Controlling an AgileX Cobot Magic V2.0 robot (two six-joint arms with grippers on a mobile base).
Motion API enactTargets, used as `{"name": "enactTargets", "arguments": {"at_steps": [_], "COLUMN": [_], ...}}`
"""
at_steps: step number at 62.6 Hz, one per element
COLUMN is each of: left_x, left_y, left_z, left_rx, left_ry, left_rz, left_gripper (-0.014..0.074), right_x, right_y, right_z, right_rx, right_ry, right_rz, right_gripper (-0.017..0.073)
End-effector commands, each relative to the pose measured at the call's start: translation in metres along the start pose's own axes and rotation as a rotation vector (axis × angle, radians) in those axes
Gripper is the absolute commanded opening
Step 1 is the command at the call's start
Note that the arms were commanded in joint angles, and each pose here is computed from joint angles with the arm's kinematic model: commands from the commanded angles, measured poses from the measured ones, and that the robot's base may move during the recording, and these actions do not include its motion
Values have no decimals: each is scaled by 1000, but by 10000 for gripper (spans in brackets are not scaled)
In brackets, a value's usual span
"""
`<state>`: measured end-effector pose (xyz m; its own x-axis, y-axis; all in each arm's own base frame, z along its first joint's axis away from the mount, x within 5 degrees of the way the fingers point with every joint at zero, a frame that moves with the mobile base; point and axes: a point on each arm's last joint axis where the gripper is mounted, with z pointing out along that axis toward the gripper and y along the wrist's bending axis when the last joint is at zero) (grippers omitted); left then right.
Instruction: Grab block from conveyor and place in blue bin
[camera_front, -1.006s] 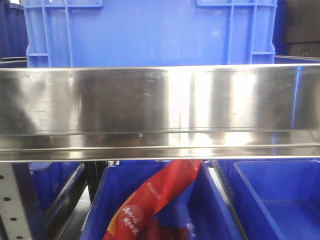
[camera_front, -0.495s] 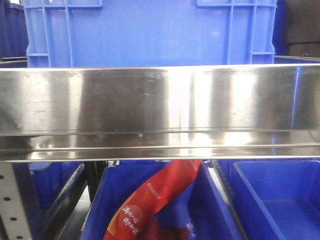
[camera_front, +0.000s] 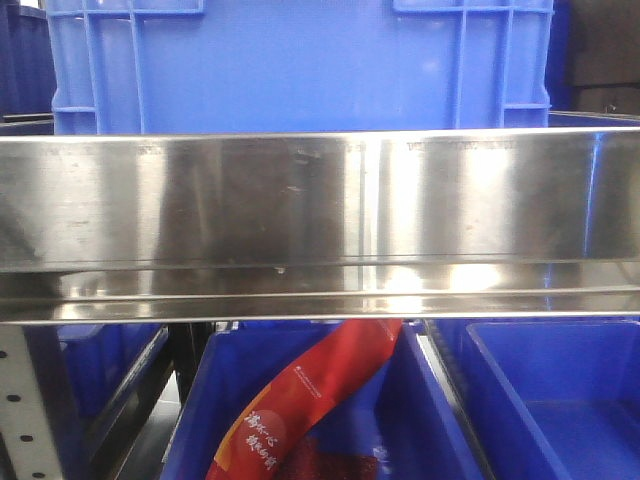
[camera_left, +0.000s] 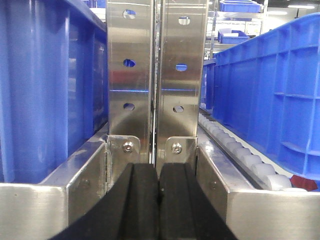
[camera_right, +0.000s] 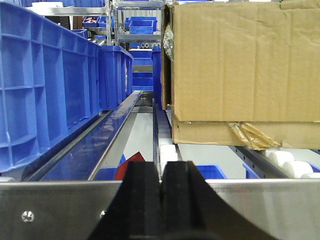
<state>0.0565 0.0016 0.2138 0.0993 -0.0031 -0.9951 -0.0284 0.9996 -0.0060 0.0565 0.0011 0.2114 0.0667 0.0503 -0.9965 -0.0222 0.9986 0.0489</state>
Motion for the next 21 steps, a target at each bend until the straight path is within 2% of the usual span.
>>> {"name": "enactTargets", "arguments": {"at_steps": [1, 21], "left_x": [-2, -2], "left_y": [0, 0], "left_z": [0, 0], "left_rx": [7, 7], "left_ry": [-15, -15], "left_rz": [-5, -5], "left_gripper": [-111, -111], "right_x": [-2, -2], "right_y": [0, 0], "right_z": [0, 0], "right_rx": [-1, -1], "right_ry": [-19, -19], "right_rz": [-4, -4], "right_gripper": [-162, -162]}}
